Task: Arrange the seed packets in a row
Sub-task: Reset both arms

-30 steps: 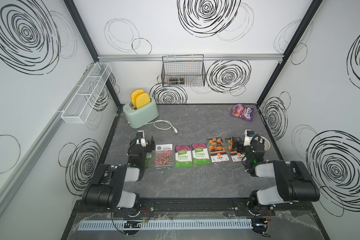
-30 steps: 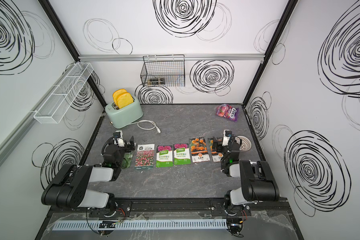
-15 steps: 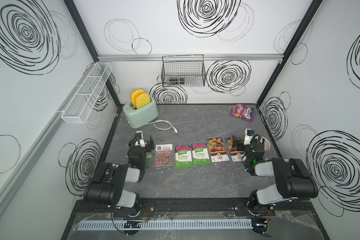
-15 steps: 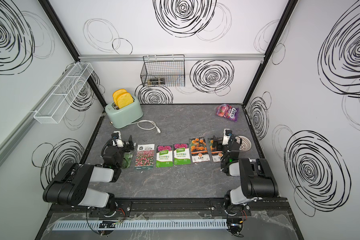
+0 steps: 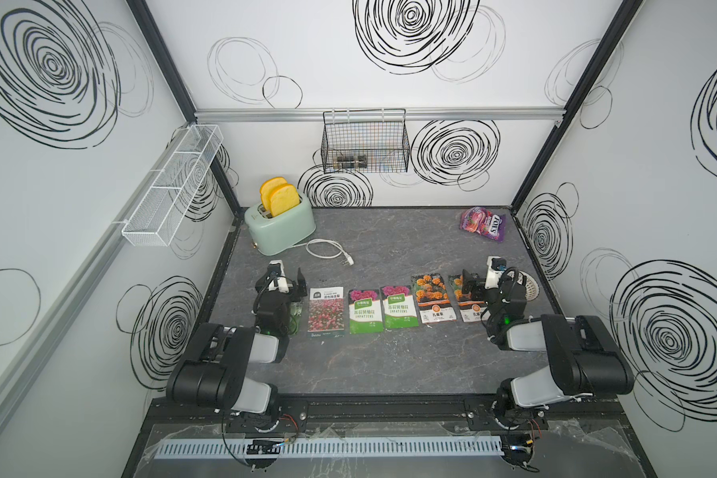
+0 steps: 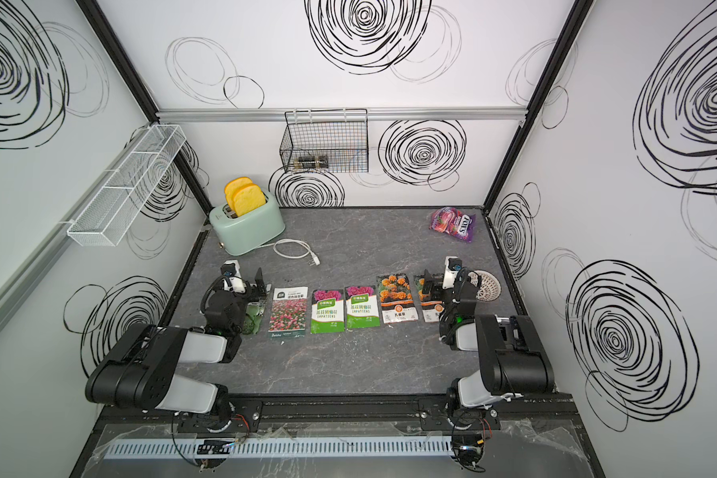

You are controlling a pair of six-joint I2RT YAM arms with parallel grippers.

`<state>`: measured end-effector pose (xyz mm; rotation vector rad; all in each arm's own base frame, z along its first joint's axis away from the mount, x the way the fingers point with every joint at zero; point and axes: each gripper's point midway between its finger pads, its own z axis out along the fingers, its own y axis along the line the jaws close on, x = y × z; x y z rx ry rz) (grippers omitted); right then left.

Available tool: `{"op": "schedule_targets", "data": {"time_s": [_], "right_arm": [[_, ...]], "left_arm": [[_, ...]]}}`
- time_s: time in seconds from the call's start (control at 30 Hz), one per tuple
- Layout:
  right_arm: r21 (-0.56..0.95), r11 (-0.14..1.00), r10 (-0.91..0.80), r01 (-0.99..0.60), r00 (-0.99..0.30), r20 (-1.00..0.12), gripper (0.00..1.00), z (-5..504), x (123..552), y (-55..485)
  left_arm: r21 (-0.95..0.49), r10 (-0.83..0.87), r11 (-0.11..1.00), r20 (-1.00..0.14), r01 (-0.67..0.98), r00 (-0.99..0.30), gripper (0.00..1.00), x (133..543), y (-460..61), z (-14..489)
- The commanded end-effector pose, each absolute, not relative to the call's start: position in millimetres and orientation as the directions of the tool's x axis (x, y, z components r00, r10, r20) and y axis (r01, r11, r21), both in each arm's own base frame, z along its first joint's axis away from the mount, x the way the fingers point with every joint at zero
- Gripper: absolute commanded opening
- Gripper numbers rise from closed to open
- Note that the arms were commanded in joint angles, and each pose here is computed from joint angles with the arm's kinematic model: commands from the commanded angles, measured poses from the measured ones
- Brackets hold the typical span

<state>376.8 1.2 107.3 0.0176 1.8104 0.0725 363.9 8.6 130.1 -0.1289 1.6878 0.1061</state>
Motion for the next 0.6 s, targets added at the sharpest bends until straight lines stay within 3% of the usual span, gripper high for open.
{"op": "schedule_targets", "data": {"time_s": [0.0, 0.57], "right_arm": [[0.041, 0.999, 0.034, -0.032, -0.199, -0.979, 0.98, 117.1, 377.8, 1.9], [0.044, 0.998, 0.036, -0.034, -0.199, -0.979, 0.98, 117.6, 378.2, 1.7]], "left_arm": [[-0.021, -0.028, 0.987, -0.999, -0.157, -0.042, 0.96, 364.2, 10.0, 148.2], [-0.021, -0.028, 0.987, -0.999, -0.158, -0.04, 0.96, 364.4, 10.2, 148.8]]}}
